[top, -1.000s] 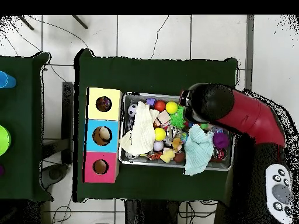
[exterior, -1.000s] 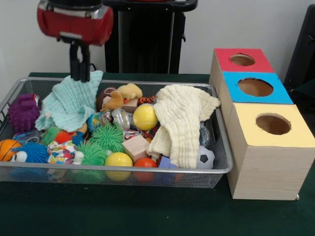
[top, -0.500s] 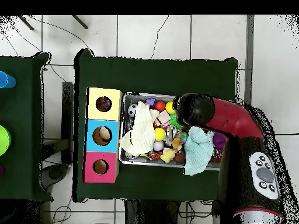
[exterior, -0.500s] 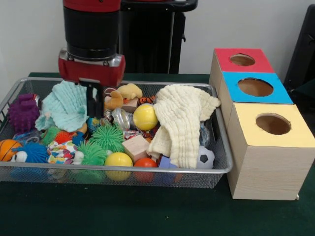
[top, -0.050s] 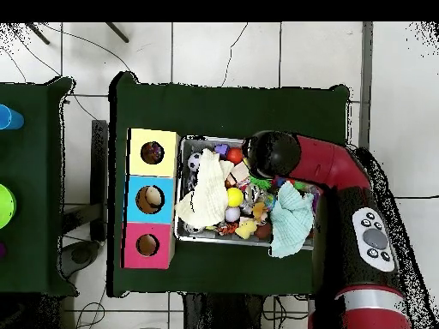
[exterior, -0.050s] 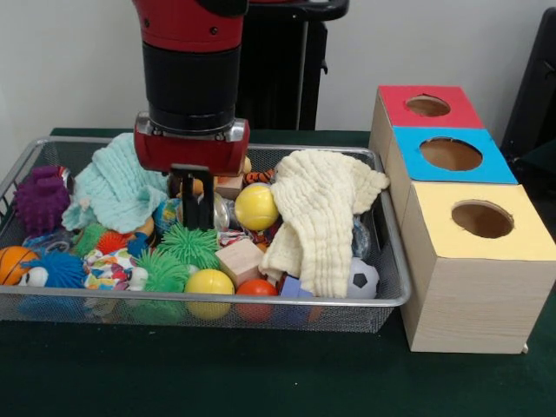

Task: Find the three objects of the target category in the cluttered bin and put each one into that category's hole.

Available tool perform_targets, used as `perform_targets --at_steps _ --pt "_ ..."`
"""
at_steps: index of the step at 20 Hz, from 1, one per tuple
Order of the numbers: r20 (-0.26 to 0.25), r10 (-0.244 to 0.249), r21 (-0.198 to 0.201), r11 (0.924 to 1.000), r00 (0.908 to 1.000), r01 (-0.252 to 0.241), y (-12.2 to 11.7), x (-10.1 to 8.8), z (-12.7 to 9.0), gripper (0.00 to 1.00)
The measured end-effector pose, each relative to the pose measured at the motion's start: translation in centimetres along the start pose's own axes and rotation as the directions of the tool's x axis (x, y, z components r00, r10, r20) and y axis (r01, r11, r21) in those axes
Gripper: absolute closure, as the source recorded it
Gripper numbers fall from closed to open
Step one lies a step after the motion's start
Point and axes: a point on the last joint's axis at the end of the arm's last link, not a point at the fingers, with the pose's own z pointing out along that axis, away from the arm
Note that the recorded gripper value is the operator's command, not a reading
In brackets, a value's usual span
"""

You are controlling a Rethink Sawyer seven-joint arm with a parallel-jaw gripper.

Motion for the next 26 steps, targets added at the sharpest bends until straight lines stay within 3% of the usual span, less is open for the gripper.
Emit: perform_targets --at_steps 7,13,21,26 --pt "-0.021 -0.023 -0.007 0.9997 0.9995 0.023 -1.0 -2.3 -0.6 1.0" --pt "-0.061 -0.039 -0.005 0.9992 0.9974 0.038 -1.6 -4.5 -2.7 1.0" --pt "-0.025 -0.051 0.012 0.9986 0.9984 0.052 -2.0 -7.8 -4.7 1.0" --pt "-0.003 -0.054 0.024 0.9983 0.9985 0.054 -2.9 -8.9 -3.9 1.0"
